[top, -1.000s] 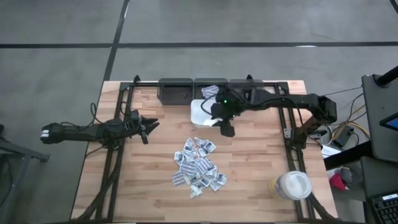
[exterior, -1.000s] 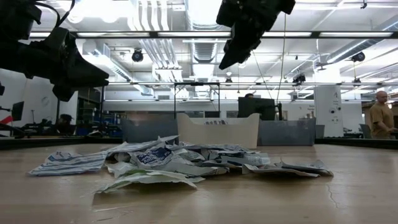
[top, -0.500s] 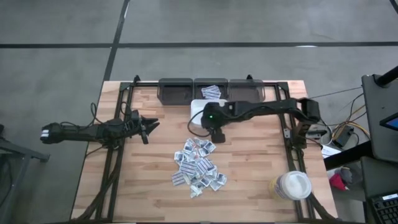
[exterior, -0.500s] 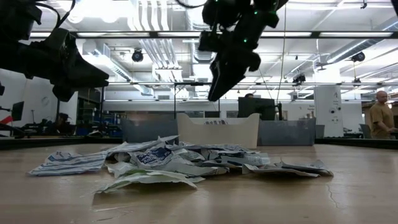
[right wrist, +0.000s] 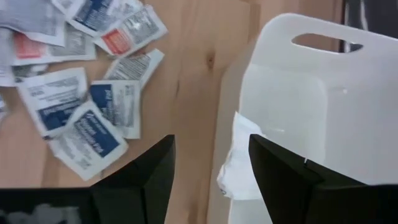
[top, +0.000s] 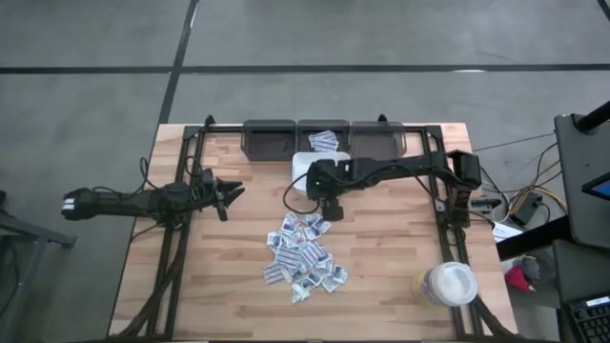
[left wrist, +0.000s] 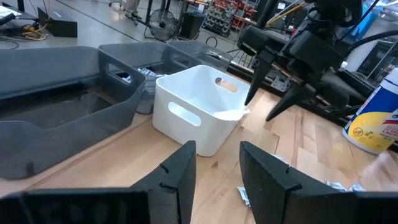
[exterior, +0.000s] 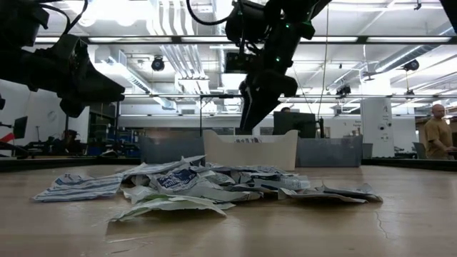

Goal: Pick & Place First Aid Supplies
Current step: Put the blue bandage into the middle black bin

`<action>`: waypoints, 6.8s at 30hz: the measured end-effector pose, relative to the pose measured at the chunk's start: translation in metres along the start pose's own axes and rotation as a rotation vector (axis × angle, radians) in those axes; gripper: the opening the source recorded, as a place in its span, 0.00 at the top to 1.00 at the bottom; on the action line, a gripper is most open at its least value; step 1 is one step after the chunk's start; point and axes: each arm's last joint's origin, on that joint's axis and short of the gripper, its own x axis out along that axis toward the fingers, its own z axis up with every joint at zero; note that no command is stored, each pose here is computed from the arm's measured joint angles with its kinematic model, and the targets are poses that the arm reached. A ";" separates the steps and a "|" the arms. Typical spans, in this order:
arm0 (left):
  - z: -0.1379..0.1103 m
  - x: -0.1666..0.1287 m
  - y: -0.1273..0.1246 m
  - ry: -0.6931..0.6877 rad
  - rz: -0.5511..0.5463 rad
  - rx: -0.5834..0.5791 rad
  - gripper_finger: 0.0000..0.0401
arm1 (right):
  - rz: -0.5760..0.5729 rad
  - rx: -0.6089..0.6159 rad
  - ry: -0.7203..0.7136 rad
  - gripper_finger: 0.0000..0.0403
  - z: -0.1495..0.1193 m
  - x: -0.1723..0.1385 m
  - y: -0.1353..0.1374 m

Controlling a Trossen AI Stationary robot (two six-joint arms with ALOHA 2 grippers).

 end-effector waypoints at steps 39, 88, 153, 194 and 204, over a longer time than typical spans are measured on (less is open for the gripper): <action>0.000 0.000 0.000 0.002 0.001 0.001 0.69 | -0.075 -0.006 0.048 0.97 -0.001 0.012 -0.001; 0.000 0.000 0.002 -0.017 0.052 0.053 0.69 | -0.182 1.201 -0.210 0.98 -0.054 -0.017 -0.194; -0.003 0.001 0.000 0.040 -0.019 0.099 0.69 | 0.310 -0.103 0.050 0.71 0.043 -0.028 0.121; -0.009 0.005 0.000 0.102 0.003 0.125 0.69 | 0.297 -0.101 0.181 0.85 0.033 0.031 0.151; -0.009 0.005 0.000 0.102 0.003 0.124 0.69 | 0.279 -0.082 0.184 0.98 0.033 0.031 0.150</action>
